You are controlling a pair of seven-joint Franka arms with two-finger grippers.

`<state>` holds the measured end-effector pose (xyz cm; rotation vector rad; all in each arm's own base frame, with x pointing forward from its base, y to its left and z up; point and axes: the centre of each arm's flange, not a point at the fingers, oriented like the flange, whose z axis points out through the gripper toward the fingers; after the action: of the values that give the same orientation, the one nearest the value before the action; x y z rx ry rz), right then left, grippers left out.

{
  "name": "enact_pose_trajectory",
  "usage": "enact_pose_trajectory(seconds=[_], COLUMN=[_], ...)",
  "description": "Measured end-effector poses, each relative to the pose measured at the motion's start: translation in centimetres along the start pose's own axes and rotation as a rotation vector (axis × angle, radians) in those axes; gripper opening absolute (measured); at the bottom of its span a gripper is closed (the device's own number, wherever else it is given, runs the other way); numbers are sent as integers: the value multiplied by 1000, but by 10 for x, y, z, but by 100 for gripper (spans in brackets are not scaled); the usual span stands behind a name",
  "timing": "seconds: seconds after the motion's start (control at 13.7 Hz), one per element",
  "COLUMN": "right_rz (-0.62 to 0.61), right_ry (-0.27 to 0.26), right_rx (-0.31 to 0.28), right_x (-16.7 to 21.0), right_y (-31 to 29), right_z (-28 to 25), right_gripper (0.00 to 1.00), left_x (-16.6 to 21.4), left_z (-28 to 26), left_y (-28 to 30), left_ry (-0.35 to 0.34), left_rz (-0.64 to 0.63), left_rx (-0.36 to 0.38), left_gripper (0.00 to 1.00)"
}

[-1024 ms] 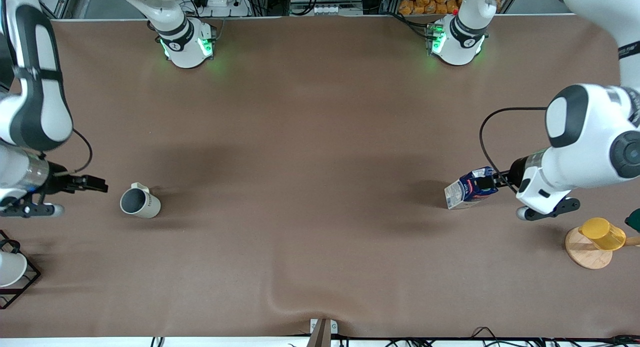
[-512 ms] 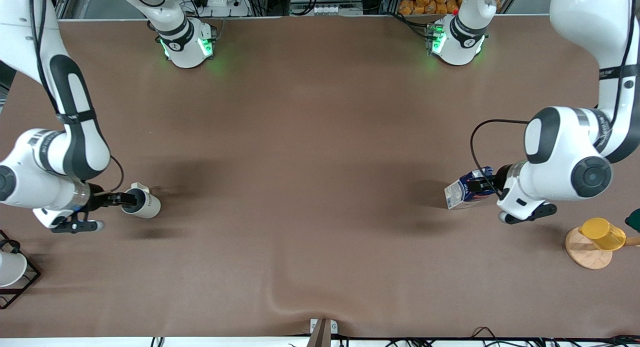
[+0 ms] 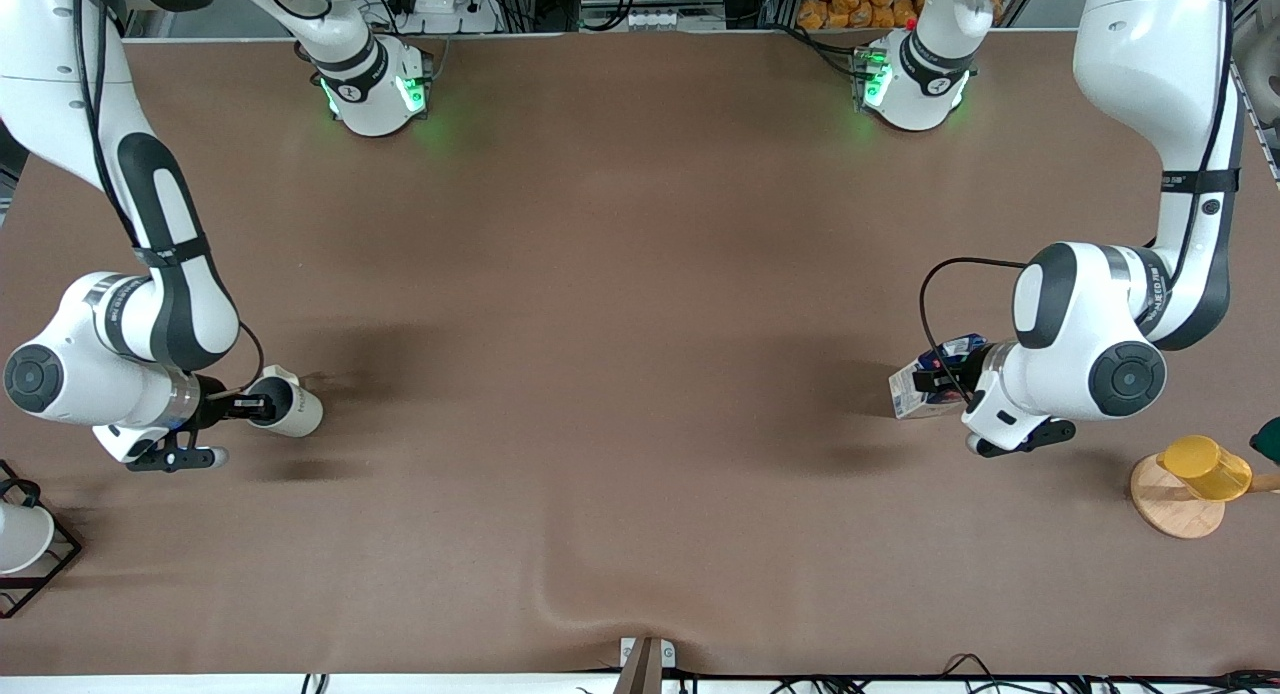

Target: Place milk next to cup

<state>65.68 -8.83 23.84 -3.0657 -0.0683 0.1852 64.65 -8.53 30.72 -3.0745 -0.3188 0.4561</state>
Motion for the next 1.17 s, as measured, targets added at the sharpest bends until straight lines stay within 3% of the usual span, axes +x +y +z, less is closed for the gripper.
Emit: enact_pose_trajectory(seconds=[0.07,0.22,0.29,0.51,0.8,0.95,1.17], right_rz=[-2,17,34,130,331,421,498], right_ry=[-12,-32,-40,-85,-84,-75,-16], right_rx=[5,8,6,17,32,31,50], right_x=[2,10,14,17,4,-13,-34], right_y=[-7,-31,-47,-111,-267,-348,-444], right_z=[-5,-20,-31,-64,-83,-82,-70], right_gripper=[6,4,4,4,4,4,4], left_x=[1,2,3,-1,-24,-36,-51], left_z=[-2,-7,-12,-45,-104,-129,-141], left_y=[-1,-2,-3,-7,-12,-15,-13], left_ry=[4,21,36,97,188,218,206], left_rz=[-1,3,6,11,19,43,67], left_rx=[-1,12,20,25,-2,-8,-2], left_gripper=[65,44,38,30,30,30,30])
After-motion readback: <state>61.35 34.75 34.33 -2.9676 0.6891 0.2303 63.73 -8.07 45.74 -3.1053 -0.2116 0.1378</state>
